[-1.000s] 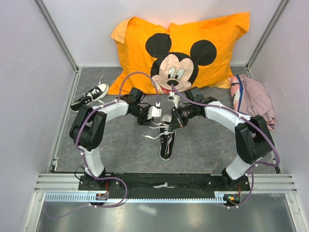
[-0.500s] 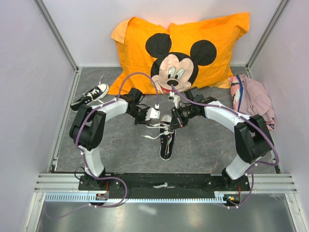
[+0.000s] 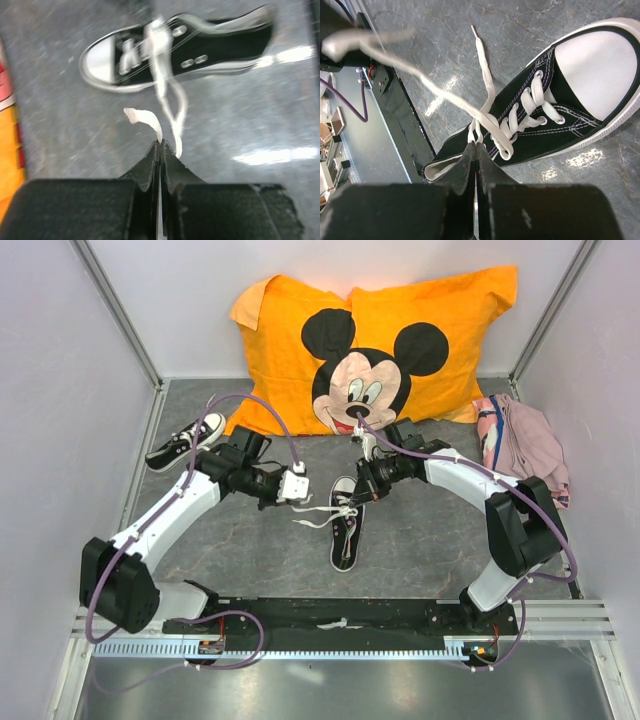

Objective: Tie the shoes

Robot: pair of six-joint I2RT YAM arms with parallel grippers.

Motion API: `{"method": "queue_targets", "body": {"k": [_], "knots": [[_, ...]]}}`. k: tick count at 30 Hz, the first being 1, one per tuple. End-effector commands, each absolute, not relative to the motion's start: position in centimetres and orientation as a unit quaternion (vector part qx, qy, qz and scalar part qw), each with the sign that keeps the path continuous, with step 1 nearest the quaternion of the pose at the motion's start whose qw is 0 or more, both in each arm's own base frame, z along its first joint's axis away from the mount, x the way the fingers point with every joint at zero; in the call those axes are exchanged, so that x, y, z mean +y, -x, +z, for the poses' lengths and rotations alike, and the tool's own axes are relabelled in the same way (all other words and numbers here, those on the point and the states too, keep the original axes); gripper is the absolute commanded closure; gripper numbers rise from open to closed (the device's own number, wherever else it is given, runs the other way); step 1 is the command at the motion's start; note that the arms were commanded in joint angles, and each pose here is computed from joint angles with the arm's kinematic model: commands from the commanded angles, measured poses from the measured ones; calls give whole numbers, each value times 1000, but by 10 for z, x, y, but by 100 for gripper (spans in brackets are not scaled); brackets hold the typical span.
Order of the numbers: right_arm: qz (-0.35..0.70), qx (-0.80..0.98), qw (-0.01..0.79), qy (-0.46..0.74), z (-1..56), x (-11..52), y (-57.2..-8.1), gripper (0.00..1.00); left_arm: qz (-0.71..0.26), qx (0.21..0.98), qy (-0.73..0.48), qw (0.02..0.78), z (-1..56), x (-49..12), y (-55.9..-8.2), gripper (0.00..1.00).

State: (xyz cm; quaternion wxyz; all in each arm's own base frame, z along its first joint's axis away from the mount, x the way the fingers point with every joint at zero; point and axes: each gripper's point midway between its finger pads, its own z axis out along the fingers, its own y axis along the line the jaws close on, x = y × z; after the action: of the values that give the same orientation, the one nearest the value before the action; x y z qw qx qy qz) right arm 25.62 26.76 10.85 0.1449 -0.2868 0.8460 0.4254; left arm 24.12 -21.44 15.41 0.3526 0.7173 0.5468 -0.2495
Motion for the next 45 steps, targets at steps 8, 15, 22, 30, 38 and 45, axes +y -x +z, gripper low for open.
{"method": "queue_targets", "body": {"k": [8, 15, 22, 30, 38, 45], "knots": [[426, 835, 191, 294, 127, 278, -281, 100, -375, 478, -733, 305, 197, -281, -138, 98], [429, 831, 192, 297, 129, 280, -283, 100, -395, 442, -761, 264, 186, -323, -123, 98], [437, 826, 190, 302, 130, 280, -278, 100, -384, 445, -763, 269, 169, -371, -138, 98], [444, 822, 183, 305, 129, 279, -271, 100, -342, 479, -749, 304, 144, -404, -166, 85], [448, 816, 186, 314, 133, 280, -269, 100, -379, 489, -702, 354, 190, -364, -176, 44], [453, 807, 196, 324, 144, 281, -268, 100, -346, 578, -609, 419, 197, -306, -229, 63]]}}
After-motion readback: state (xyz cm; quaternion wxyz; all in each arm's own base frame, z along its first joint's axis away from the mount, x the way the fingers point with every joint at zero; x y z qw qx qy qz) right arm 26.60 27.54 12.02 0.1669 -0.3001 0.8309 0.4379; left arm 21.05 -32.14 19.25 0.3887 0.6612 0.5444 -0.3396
